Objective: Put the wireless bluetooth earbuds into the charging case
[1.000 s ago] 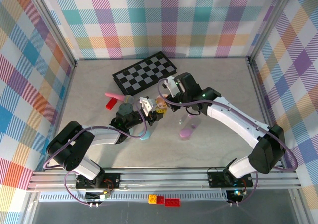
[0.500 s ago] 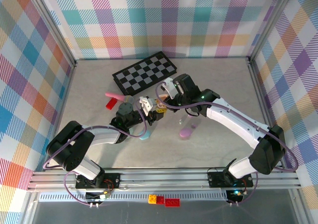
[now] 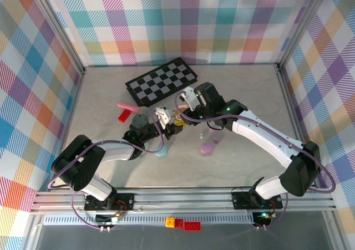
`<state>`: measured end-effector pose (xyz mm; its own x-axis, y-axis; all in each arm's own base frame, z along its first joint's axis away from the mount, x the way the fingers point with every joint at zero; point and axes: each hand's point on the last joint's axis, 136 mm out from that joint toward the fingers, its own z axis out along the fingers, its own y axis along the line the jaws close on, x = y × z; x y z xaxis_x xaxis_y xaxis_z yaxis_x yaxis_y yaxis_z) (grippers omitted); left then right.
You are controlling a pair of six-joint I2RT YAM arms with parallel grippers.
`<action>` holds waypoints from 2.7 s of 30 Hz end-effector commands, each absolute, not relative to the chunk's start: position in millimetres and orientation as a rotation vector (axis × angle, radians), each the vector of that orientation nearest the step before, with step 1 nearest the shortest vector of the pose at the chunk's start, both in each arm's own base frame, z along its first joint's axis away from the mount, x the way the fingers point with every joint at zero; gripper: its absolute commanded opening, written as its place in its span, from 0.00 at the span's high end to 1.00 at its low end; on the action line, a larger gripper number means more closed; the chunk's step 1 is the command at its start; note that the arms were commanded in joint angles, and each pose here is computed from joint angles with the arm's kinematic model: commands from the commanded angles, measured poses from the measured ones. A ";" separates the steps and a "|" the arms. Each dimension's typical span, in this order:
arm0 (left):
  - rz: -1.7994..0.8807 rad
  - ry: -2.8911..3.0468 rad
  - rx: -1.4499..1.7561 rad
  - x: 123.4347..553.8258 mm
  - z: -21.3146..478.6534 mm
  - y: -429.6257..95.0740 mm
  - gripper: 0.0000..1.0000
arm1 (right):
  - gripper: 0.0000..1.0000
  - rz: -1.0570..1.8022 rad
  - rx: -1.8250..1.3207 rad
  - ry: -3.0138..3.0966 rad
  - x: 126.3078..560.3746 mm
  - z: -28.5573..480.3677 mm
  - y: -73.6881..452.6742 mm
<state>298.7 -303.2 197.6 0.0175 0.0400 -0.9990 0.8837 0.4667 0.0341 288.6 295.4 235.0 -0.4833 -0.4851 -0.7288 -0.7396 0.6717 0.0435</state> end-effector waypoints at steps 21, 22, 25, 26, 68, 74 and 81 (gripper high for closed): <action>-0.774 1.245 0.892 289.8 225.3 -294.8 0.67 | 0.35 0.514 -0.652 2.303 322.6 273.6 298.9; -0.772 1.243 0.890 290.1 226.0 -294.2 0.67 | 0.35 0.507 -0.657 2.312 323.0 272.4 298.9; -0.775 1.242 0.883 290.5 228.7 -293.5 0.67 | 0.34 0.488 -0.686 2.337 320.6 265.2 297.4; -0.777 1.242 0.879 290.8 230.0 -293.5 0.67 | 0.34 0.486 -0.694 2.347 318.4 262.8 295.9; -0.810 1.220 0.845 286.7 258.4 -289.2 0.68 | 0.62 1.790 -0.165 2.202 271.8 279.4 314.7; -0.804 1.227 0.850 286.5 257.3 -288.7 0.68 | 0.77 1.774 -0.137 2.220 275.7 272.2 314.4; -0.804 1.232 0.853 284.3 259.9 -287.6 0.31 | 0.79 1.749 -0.074 2.215 286.5 264.8 302.7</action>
<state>288.8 -288.3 246.0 0.1267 -0.0446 -0.9909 0.8731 0.4790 0.0901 281.6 307.2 265.3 -0.9558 0.1372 -0.2599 -0.2179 0.2625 0.9400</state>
